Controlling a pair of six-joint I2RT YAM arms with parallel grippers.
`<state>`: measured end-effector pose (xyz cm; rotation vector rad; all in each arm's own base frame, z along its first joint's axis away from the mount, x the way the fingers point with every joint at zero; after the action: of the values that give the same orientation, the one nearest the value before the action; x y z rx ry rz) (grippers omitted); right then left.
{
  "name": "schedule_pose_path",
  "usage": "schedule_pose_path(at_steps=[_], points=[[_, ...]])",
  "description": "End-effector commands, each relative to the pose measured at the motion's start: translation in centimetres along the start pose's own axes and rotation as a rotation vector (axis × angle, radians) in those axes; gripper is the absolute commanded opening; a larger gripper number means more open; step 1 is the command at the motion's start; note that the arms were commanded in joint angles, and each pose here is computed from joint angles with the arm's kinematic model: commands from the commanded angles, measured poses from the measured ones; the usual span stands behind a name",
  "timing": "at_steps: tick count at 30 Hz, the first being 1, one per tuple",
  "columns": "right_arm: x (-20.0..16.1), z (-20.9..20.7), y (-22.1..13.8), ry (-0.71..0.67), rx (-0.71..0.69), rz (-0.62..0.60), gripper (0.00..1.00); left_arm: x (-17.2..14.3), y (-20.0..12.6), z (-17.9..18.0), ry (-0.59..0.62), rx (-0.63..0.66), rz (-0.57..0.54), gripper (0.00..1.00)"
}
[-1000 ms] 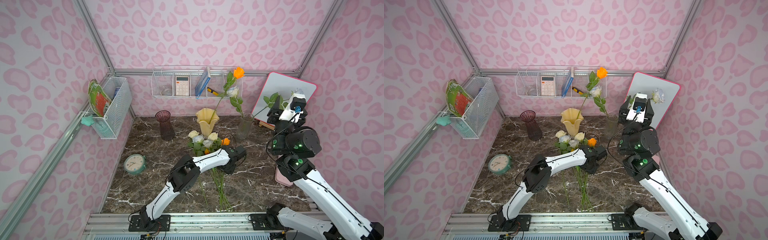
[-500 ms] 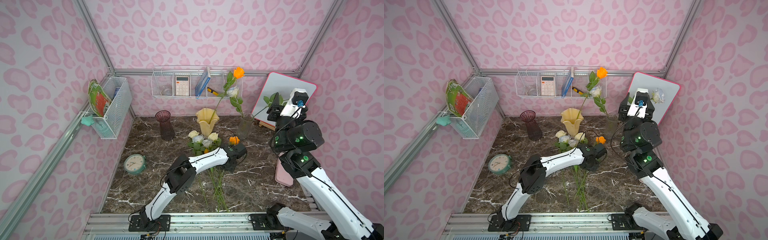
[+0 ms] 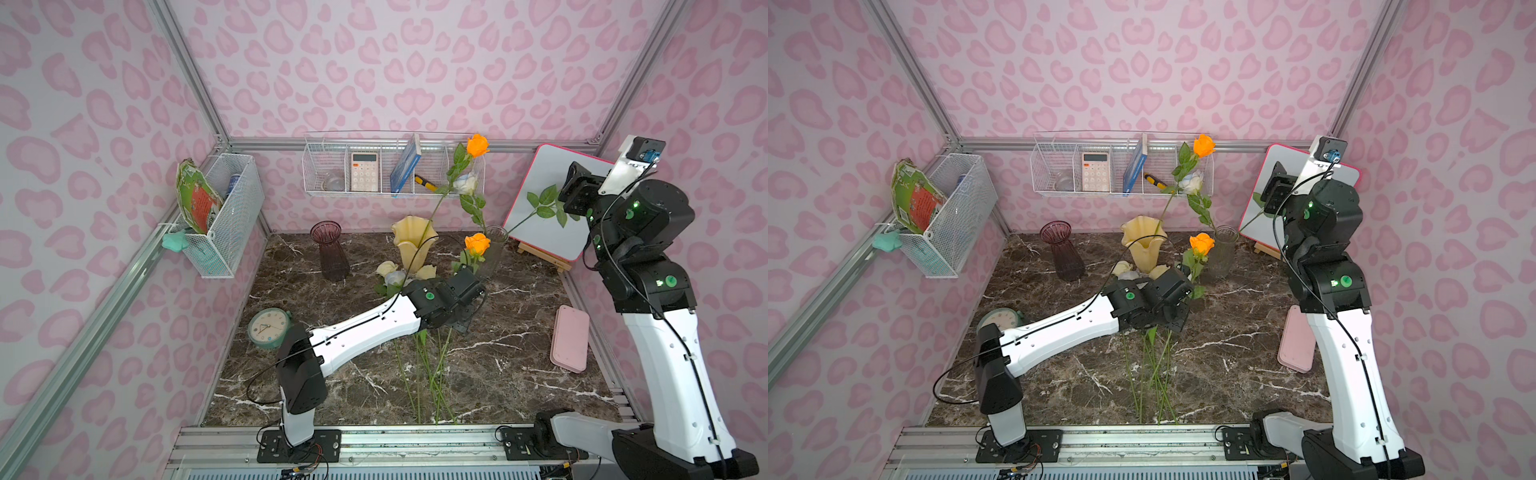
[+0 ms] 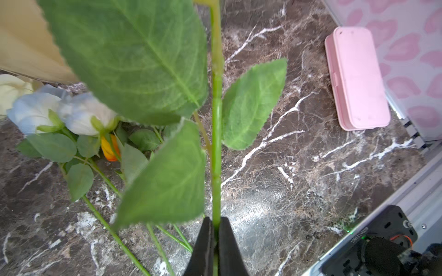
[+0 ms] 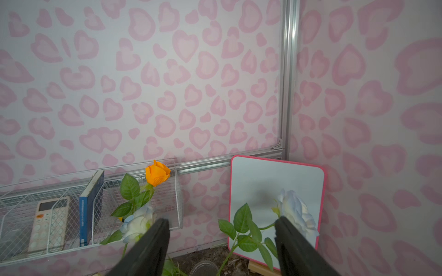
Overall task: Arrange the flowers in different vases according to their colors
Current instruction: Pick up the flower at the center of the board, then insert the flower into the vase.
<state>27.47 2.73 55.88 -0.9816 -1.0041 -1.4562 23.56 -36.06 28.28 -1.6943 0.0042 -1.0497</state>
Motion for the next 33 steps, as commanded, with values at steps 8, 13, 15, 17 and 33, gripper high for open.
schedule_pose_path(at_steps=[8, 13, 15, 17, 33], points=[[-4.2, -0.7, -0.6, 0.139, 0.091, 0.267, 0.72, 1.2, -8.4, 2.0, 0.025, -0.033, -0.402, 0.00], [-6.8, -0.6, -0.2, 0.165, 0.120, 0.388, 0.72, 0.5, -15.7, 5.1, 0.079, 0.103, -0.635, 0.00], [-8.3, -0.7, -0.1, 0.182, 0.132, 0.430, 0.72, 0.3, -18.3, 6.4, 0.104, 0.188, -0.675, 0.00], [-9.8, -0.5, 0.1, 0.209, 0.173, 0.491, 0.71, 0.2, -20.4, 7.7, 0.132, 0.284, -0.711, 0.00], [-25.0, 6.4, -3.0, 0.226, 0.371, 0.910, 0.68, 4.8, -24.3, 20.8, 0.174, 0.652, -0.878, 0.00]])
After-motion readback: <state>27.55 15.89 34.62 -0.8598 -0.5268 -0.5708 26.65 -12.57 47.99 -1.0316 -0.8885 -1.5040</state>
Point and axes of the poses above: each gripper's point midway between its finger pads, its own y axis out along the fingers, its own z axis along the line the jaws close on, x = y × z, the point moved 8 cm from there along -y, back along the fingers, and after that the axes turned 10 degrees about y, right-handed, at the moved point
